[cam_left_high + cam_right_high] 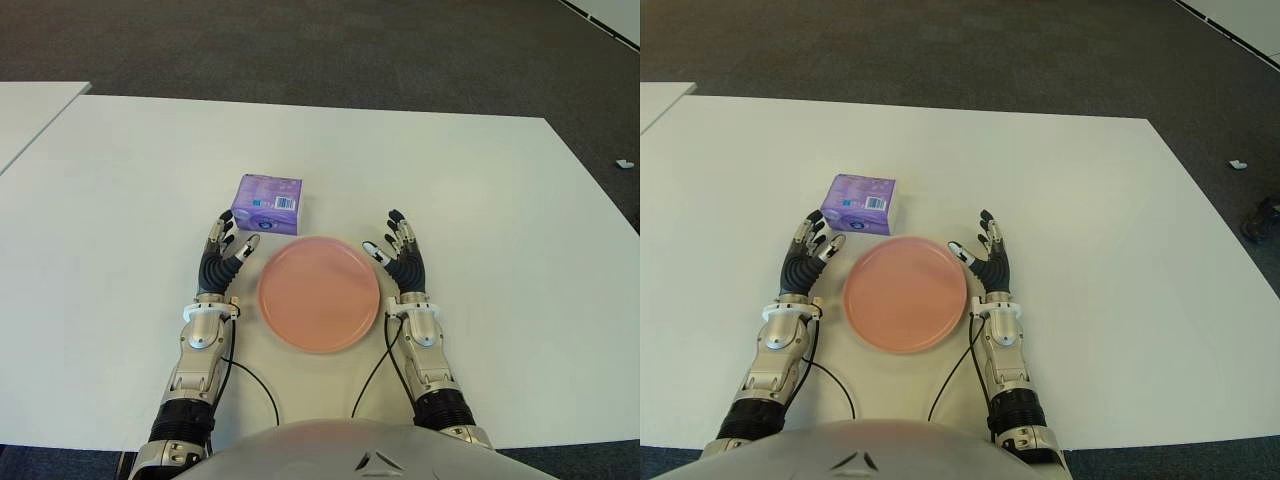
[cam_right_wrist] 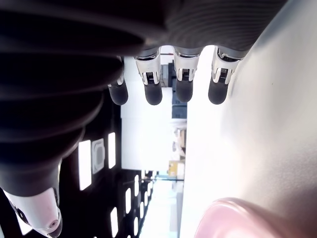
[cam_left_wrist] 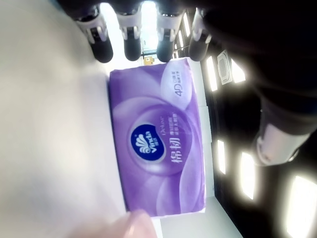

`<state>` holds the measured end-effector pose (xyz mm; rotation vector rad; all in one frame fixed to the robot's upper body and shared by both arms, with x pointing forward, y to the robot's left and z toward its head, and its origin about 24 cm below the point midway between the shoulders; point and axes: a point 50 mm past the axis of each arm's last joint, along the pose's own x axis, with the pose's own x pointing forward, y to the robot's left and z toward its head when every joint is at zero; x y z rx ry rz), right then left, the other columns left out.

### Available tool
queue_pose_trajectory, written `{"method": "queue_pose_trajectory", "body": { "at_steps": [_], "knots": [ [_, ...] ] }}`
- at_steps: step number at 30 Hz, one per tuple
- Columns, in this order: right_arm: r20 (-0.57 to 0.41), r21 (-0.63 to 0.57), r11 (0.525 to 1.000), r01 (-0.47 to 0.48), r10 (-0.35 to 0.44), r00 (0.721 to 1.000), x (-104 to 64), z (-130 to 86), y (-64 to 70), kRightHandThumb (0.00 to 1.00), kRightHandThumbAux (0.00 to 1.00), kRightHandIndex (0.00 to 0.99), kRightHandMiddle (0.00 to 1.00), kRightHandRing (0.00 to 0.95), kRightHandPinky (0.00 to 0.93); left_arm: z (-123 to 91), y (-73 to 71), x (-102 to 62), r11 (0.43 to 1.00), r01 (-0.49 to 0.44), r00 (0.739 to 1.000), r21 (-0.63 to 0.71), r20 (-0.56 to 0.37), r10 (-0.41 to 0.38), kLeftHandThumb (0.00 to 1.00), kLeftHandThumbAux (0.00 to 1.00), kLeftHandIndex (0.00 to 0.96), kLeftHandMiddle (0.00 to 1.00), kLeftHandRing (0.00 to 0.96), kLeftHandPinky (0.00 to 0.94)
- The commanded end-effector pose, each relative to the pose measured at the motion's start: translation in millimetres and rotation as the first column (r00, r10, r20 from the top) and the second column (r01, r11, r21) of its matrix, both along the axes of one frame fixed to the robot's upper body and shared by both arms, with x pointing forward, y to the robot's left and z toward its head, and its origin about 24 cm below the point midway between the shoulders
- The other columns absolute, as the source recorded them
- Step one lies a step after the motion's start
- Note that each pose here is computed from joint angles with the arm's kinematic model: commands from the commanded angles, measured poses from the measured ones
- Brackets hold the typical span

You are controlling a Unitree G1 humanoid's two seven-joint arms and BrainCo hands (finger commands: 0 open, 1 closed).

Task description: Put the tissue paper into the plate.

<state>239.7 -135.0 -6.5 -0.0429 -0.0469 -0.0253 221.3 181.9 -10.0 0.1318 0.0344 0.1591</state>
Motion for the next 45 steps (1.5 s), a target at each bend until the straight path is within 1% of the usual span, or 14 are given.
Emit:
{"method": "queue_pose_trajectory", "body": {
  "at_steps": [1, 18, 25, 29, 30, 31, 33, 35, 38, 39, 41, 42, 45],
  "knots": [
    [-0.131, 0.003, 1.000, 0.017, -0.017, 0.991, -16.5, -25.1, -3.9, 0.048, 0.678, 0.000, 0.000, 0.000, 0.000, -11.5, -1.5, -7.5, 1.000, 0.016, 0.997, -0.010, -0.072, -0.017, 0.000, 0.572, 0.000, 0.000, 0.000, 0.000],
    [-0.132, -0.002, 1.000, 0.018, -0.018, 0.991, -15.9, -25.1, -2.9, 0.043, 0.681, 0.000, 0.000, 0.000, 0.000, -13.4, -0.8, -7.0, 1.000, 0.014, 0.995, -0.015, -0.095, -0.015, 0.000, 0.593, 0.000, 0.000, 0.000, 0.000],
    [-0.133, 0.001, 1.000, 0.020, -0.020, 0.991, -15.4, -25.7, -2.3, 0.049, 0.674, 0.000, 0.000, 0.000, 0.000, -10.2, 0.7, -5.4, 1.000, 0.012, 0.998, -0.017, -0.068, -0.013, 0.000, 0.592, 0.000, 0.000, 0.000, 0.000],
    [-0.133, 0.002, 1.000, 0.020, -0.020, 0.991, -14.7, -25.9, -2.1, 0.052, 0.673, 0.000, 0.000, 0.000, 0.000, -4.3, 5.6, -1.0, 1.000, 0.006, 0.999, -0.010, -0.046, -0.007, 0.000, 0.585, 0.000, 0.000, 0.000, 0.000],
    [-0.133, 0.002, 1.000, 0.020, -0.020, 0.991, -14.2, -26.1, -1.8, 0.052, 0.673, 0.000, 0.000, 0.000, 0.000, 0.1, 9.8, 2.7, 1.000, 0.002, 0.999, -0.003, -0.033, -0.003, 0.000, 0.585, 0.000, 0.000, 0.000, 0.000],
    [-0.132, 0.000, 1.000, 0.018, -0.018, 0.991, -13.7, -26.2, -1.6, 0.053, 0.673, 0.000, 0.000, 0.000, 0.000, 9.7, 19.3, 9.0, 1.000, -0.010, 1.000, 0.016, 0.003, 0.010, 0.001, 0.583, 0.000, 0.000, 0.000, 0.000],
    [-0.132, -0.003, 1.000, 0.016, -0.016, 0.991, -12.7, -26.2, -1.2, 0.055, 0.669, 0.000, 0.000, 0.000, 0.000, 26.5, 33.7, 19.0, 0.998, -0.037, 0.997, 0.056, 0.070, 0.033, 0.018, 0.571, 0.000, 0.000, 0.000, 0.000],
    [-0.132, -0.003, 1.000, 0.014, -0.014, 0.991, -11.8, -26.0, -0.9, 0.056, 0.668, 0.000, 0.000, 0.000, 0.000, 41.3, 42.2, 27.8, 0.993, -0.065, 0.990, 0.097, 0.133, 0.052, 0.032, 0.562, 0.000, 0.000, 0.000, 0.000],
    [-0.131, -0.002, 1.000, 0.013, -0.013, 0.991, -11.2, -25.8, -0.5, 0.056, 0.668, 0.000, 0.000, 0.000, 0.000, 57.2, 47.6, 37.1, 0.985, -0.096, 0.978, 0.141, 0.199, 0.067, 0.053, 0.552, 0.000, 0.000, 0.000, 0.000],
    [-0.130, -0.001, 1.000, 0.013, -0.013, 0.991, -10.9, -25.7, -0.4, 0.056, 0.669, 0.000, 0.000, 0.000, 0.000, 67.8, 50.1, 40.9, 0.973, -0.113, 0.967, 0.200, 0.246, 0.062, 0.061, 0.550, 0.000, 0.000, 0.000, 0.000],
    [-0.130, 0.001, 1.000, 0.012, -0.012, 0.991, -10.0, -25.5, 0.2, 0.053, 0.672, 0.000, 0.000, 0.000, 0.000, 82.3, 53.1, 45.7, 0.946, -0.143, 0.949, 0.290, 0.313, 0.048, 0.071, 0.551, 0.000, 0.000, 0.000, 0.000],
    [-0.130, 0.001, 1.000, 0.012, -0.011, 0.991, -9.8, -25.5, 0.3, 0.052, 0.674, 0.000, 0.000, 0.000, 0.000, 85.6, 53.7, 46.6, 0.936, -0.152, 0.943, 0.318, 0.330, 0.041, 0.075, 0.553, 0.000, 0.000, 0.000, 0.000],
    [-0.132, 0.002, 1.000, 0.013, -0.012, 0.991, -8.8, -25.9, 0.9, 0.049, 0.681, 0.000, 0.000, 0.000, 0.000, 89.3, 57.6, 52.0, 0.880, -0.169, 0.936, 0.444, 0.351, 0.003, 0.092, 0.554, 0.000, 0.000, 0.000, 0.000]
  ]
}}
